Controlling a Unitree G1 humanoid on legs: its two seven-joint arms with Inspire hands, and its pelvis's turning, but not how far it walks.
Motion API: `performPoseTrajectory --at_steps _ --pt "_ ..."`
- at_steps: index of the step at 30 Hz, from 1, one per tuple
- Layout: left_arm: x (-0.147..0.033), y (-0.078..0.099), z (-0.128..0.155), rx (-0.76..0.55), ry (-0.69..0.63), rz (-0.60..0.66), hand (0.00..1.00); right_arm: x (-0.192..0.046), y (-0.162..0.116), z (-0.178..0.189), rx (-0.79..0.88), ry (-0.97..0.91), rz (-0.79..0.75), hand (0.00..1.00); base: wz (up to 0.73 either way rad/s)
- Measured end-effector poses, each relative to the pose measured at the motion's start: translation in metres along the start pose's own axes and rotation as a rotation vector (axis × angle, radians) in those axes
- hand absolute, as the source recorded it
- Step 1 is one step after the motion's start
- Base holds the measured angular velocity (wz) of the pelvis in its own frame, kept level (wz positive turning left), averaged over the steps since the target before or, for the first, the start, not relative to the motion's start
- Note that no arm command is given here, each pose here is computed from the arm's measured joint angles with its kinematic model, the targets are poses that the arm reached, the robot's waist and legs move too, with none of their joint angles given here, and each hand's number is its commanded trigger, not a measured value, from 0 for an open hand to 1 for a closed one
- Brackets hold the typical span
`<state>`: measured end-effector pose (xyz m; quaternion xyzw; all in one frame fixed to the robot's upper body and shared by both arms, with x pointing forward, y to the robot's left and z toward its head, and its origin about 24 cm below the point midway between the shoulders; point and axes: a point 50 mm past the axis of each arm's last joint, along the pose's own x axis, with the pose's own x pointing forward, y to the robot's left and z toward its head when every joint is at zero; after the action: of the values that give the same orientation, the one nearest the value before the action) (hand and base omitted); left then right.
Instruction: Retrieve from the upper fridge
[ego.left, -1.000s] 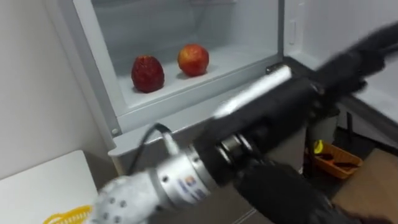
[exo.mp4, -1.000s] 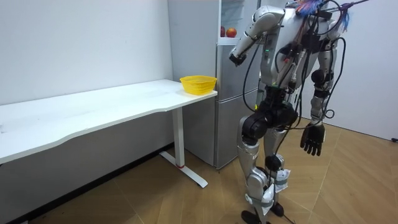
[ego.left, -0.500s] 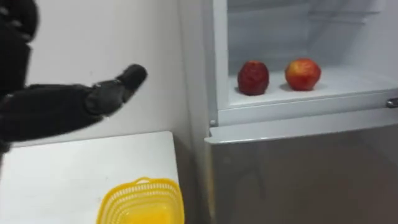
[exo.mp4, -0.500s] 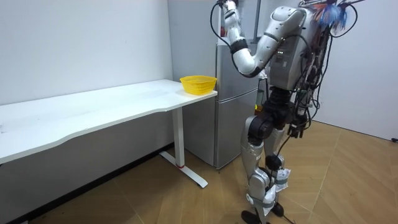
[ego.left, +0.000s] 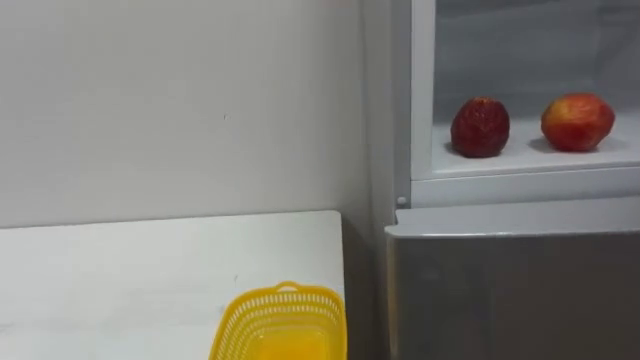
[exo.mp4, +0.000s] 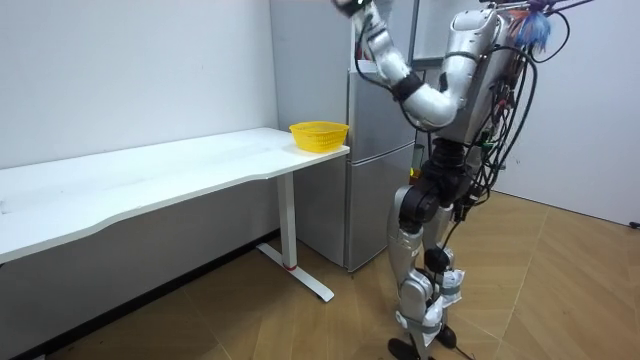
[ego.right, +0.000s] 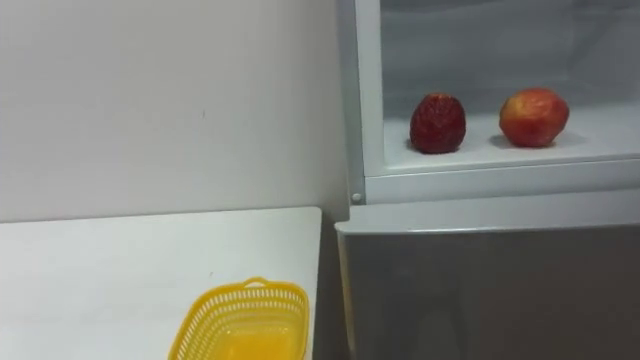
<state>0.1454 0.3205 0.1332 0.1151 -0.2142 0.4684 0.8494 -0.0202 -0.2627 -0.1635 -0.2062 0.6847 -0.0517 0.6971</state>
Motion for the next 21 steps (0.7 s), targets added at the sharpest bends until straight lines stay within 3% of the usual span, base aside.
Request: performPoseTrajectory --at_steps 2,6,9,11,12,17,18,20,21 --pt "-0.02 0.02 -0.042 0.115 0.193 0.089 0.0 0.0 0.001 0.0 0.003 0.01 -0.001 0.0 0.11" --pt "-0.047 0.044 -0.092 0.248 0.436 0.204 0.0 0.0 0.0 -0.001 0.006 0.028 0.004 0.0 0.14" --pt "-0.082 0.071 -0.126 0.331 0.657 0.312 0.0 0.0 -0.002 0.003 0.009 0.02 -0.003 0.0 -0.05" --pt "-0.115 0.087 -0.149 0.35 0.87 0.391 0.0 0.0 0.0 0.005 0.011 0.023 0.003 0.0 0.07" --pt "-0.124 0.091 -0.153 0.358 0.917 0.407 0.0 0.0 0.001 0.005 0.011 0.026 0.004 0.0 0.0" --pt "-0.222 0.139 -0.174 0.546 1.369 0.447 0.0 0.0 0.005 0.001 0.0 0.06 0.04 0.0 -0.06" --pt "-0.232 0.143 -0.174 0.562 1.41 0.445 0.0 -0.001 0.006 -0.001 -0.001 0.066 0.046 0.0 -0.06" --pt "-0.268 0.16 -0.168 0.656 1.576 0.362 0.0 -0.001 0.007 -0.004 -0.033 0.077 0.063 0.0 -0.1" --pt "-0.275 0.162 -0.167 0.683 1.61 0.318 0.0 -0.001 0.007 -0.004 -0.039 0.077 0.067 0.0 -0.03"
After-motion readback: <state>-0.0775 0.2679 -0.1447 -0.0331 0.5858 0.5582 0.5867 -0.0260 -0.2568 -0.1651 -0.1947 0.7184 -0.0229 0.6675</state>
